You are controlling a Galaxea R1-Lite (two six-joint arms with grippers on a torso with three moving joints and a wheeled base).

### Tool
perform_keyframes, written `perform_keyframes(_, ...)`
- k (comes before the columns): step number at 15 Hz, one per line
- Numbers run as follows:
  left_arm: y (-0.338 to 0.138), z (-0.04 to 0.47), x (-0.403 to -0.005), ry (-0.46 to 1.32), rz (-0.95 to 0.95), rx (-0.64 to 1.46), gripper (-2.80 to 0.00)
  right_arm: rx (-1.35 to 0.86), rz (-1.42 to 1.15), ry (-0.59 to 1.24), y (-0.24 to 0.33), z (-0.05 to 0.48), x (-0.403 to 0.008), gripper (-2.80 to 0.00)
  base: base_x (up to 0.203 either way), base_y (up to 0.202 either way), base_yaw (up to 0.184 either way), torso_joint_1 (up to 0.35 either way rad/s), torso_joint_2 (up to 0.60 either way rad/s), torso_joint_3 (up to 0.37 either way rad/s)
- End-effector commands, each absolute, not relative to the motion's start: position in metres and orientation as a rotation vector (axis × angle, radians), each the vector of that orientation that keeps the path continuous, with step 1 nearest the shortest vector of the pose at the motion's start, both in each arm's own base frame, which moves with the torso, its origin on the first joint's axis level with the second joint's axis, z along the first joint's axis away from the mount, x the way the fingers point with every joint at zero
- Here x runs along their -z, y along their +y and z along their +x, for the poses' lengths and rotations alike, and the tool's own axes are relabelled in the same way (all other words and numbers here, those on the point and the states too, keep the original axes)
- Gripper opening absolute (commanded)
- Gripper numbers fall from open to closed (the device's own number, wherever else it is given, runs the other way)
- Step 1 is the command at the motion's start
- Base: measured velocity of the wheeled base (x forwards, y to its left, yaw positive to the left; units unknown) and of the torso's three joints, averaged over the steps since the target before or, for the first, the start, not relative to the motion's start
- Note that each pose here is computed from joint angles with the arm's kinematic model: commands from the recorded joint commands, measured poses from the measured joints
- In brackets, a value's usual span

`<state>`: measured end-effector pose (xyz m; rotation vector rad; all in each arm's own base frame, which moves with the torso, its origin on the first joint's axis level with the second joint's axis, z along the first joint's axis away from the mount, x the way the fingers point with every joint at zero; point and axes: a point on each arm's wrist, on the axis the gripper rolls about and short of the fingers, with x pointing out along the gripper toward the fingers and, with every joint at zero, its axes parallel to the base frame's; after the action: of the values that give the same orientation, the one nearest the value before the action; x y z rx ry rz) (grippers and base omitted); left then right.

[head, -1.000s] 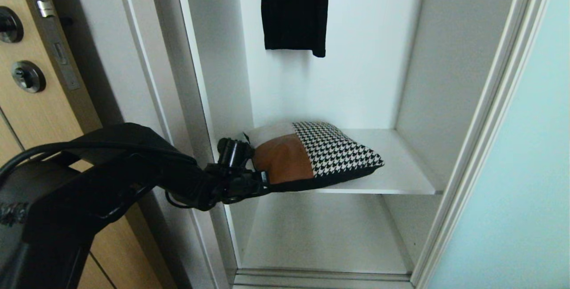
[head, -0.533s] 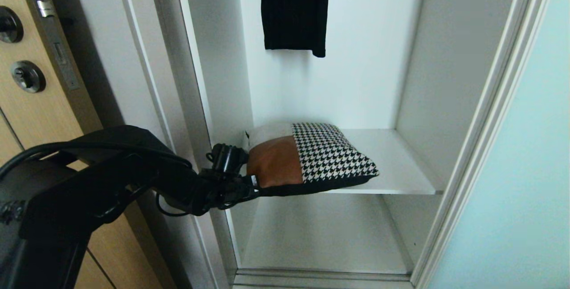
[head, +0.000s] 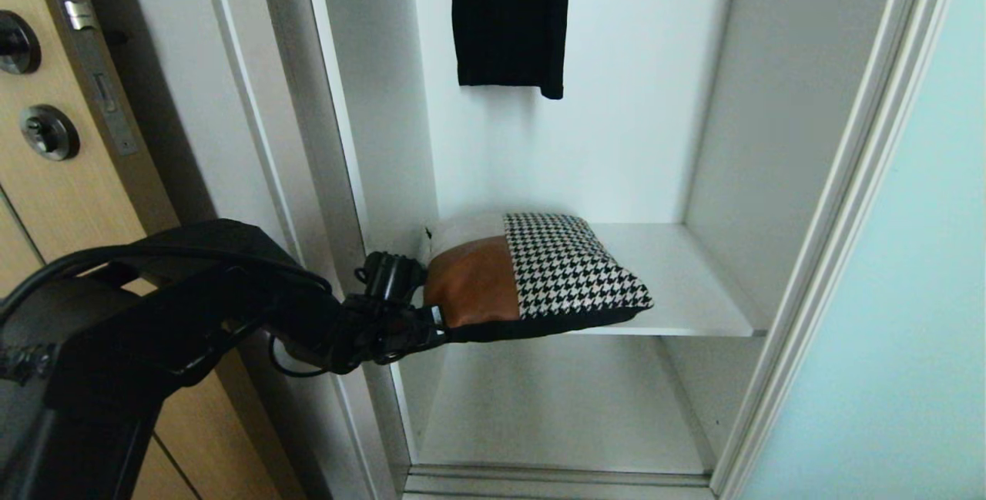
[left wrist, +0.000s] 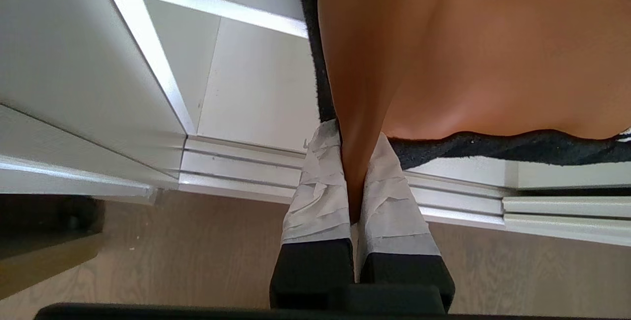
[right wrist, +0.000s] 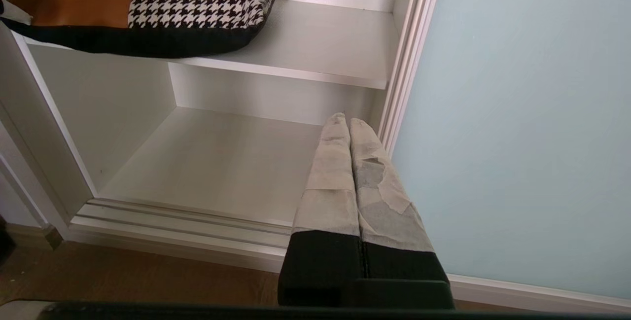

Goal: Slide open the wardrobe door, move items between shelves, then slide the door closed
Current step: Place the pillow on the lower shelf

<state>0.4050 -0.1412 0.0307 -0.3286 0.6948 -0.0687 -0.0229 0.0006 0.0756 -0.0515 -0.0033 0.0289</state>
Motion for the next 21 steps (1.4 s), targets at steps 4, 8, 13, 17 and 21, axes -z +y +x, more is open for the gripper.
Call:
perform_keyframes(4,-0.139,0.403,-0.025,0.713,-0.341,0.055,-2.8,-0.03,-0.052,-0.005,0.001,-0.023,-0.076,-2.8,0.0,0.0,0.0,0.0,0.0,0.0)
perform_keyframes(8,-0.138,0.402,-0.03,0.709,-0.384,0.056,-2.8,-0.032,-0.081,-0.003,0.001,-0.023,-0.076,-2.8,0.0,0.0,0.0,0.0,0.0,0.0)
perform_keyframes(13,-0.138,0.401,-0.033,0.712,-0.392,0.058,-2.8,-0.026,-0.084,0.002,0.001,-0.024,-0.077,-2.8,0.0,0.0,0.0,0.0,0.0,0.0)
perform_keyframes(17,-0.139,0.402,-0.03,0.712,-0.392,0.061,-2.8,-0.021,-0.062,0.015,0.0,-0.025,-0.139,-2.8,0.0,0.0,0.0,0.0,0.0,0.0)
perform_keyframes(21,-0.141,0.401,-0.027,0.719,-0.378,0.062,-2.8,-0.046,0.005,0.24,0.001,0.023,-0.185,-2.8,0.0,0.0,0.0,0.0,0.0,0.0)
